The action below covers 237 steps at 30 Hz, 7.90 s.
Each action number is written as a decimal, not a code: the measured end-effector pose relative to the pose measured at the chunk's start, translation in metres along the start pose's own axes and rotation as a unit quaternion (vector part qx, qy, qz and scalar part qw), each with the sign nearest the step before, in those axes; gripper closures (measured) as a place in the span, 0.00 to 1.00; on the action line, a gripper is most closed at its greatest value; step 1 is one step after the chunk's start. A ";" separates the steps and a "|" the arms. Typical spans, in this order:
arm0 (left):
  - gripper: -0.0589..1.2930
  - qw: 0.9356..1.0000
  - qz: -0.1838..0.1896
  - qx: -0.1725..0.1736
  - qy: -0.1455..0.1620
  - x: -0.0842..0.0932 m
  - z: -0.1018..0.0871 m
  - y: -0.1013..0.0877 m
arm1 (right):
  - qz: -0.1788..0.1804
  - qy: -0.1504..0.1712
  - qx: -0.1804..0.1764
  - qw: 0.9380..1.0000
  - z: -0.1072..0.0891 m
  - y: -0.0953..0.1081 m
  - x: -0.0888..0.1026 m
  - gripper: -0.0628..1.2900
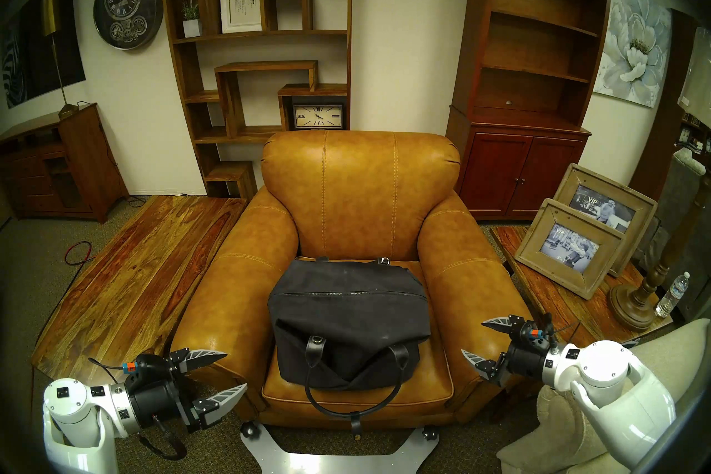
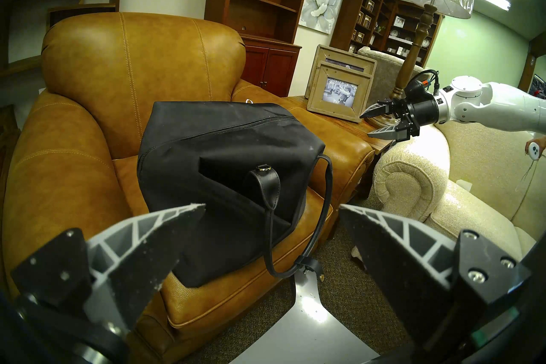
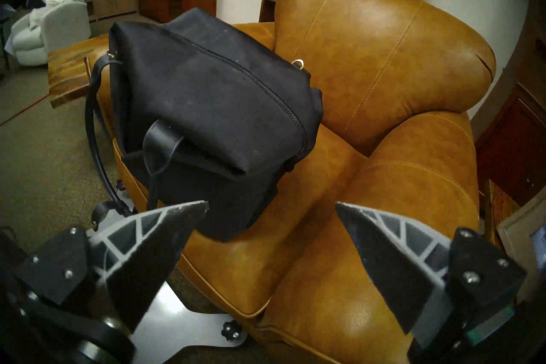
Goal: Open a bag with a zipper
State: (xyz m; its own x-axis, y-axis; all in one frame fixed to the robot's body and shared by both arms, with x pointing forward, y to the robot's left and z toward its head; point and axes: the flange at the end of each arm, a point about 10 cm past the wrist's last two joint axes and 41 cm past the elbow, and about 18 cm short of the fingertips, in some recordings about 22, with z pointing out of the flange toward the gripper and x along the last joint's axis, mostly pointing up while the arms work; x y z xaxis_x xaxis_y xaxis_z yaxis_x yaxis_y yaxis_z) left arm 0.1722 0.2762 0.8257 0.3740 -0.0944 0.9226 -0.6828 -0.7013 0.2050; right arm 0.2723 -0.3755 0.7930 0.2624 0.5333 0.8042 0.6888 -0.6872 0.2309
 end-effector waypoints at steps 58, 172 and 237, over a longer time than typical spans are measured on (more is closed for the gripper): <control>0.02 1.000 0.001 0.000 0.002 0.000 0.000 0.000 | -0.116 -0.037 -0.049 0.991 0.129 0.043 -0.014 0.04; 0.02 1.000 -0.004 0.001 -0.002 -0.001 0.000 0.000 | -0.261 0.099 -0.019 0.960 0.166 0.101 0.027 0.97; 0.02 1.000 -0.004 0.001 -0.003 -0.001 0.000 0.000 | -0.274 -0.001 0.061 0.960 0.184 0.078 -0.013 0.07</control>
State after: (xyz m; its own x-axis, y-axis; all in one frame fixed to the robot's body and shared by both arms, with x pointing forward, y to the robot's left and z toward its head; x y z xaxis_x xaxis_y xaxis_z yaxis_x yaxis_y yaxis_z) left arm 0.1717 0.2764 0.8245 0.3833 -0.0924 0.9190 -0.6788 -0.7029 0.2125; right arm 0.4467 -0.3458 0.6999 -0.1598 0.7990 0.5797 0.7977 -0.2414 0.5526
